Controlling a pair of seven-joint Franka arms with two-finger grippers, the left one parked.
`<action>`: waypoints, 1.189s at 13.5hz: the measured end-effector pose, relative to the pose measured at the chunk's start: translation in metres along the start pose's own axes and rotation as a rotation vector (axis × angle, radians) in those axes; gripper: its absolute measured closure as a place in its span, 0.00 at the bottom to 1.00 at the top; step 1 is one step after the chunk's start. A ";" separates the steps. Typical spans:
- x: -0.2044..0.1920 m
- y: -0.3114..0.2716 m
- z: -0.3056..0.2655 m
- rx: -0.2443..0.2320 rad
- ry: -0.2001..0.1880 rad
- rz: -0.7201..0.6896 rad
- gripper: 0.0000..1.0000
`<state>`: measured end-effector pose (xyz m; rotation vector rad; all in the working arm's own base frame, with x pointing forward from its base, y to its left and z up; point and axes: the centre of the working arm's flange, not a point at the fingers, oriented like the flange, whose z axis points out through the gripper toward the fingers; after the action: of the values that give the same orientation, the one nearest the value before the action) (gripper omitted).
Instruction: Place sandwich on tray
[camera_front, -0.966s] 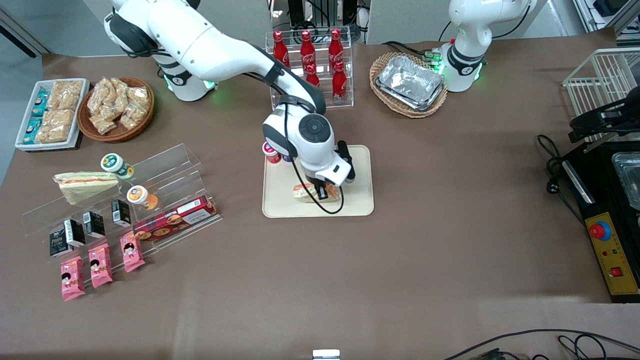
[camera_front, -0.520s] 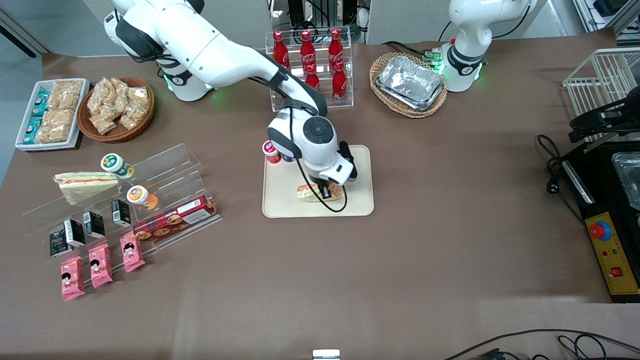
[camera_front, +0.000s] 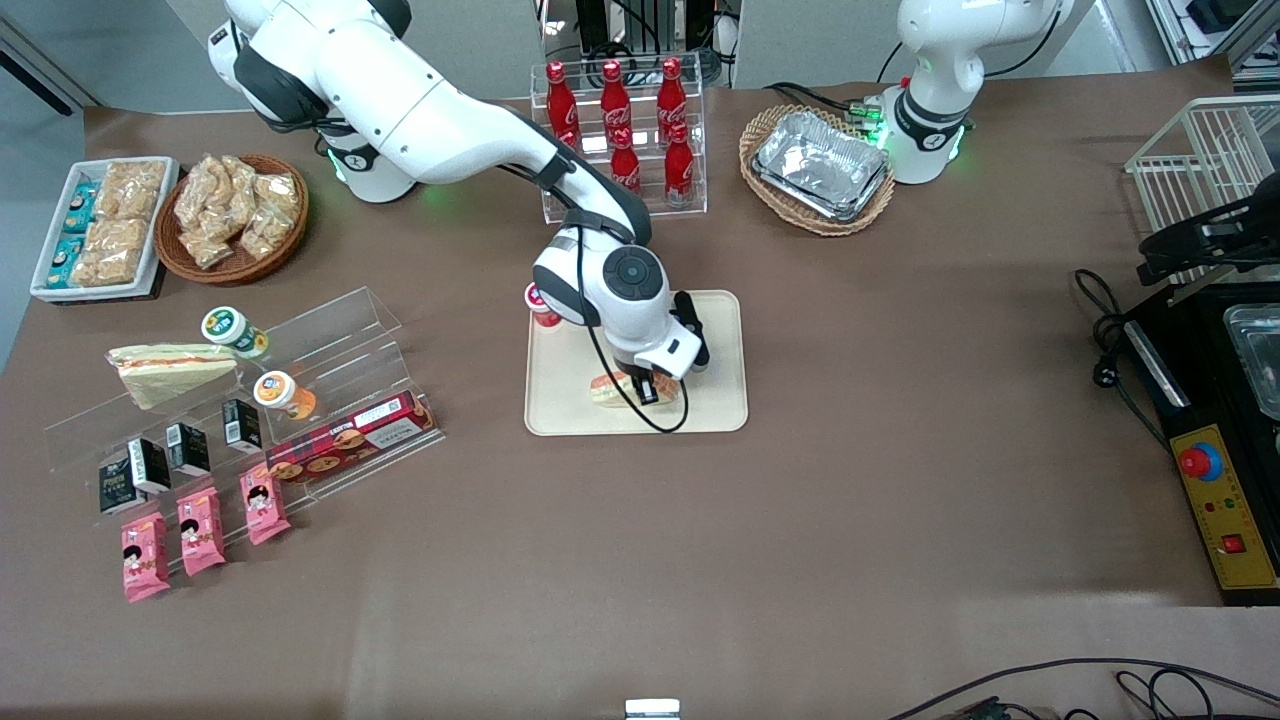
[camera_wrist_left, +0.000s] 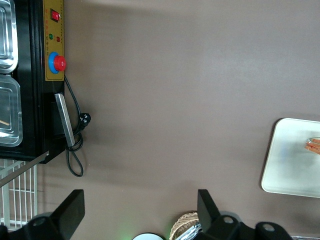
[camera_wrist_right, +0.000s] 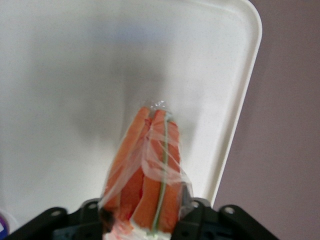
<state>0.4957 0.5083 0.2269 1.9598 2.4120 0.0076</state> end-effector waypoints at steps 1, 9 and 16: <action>-0.002 0.003 -0.002 -0.003 0.001 0.006 0.36; -0.087 0.056 -0.101 0.016 0.113 0.254 0.00; -0.226 0.067 -0.218 0.078 0.044 0.820 0.00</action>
<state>0.6007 0.3043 0.4517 2.8354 1.4702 -0.0224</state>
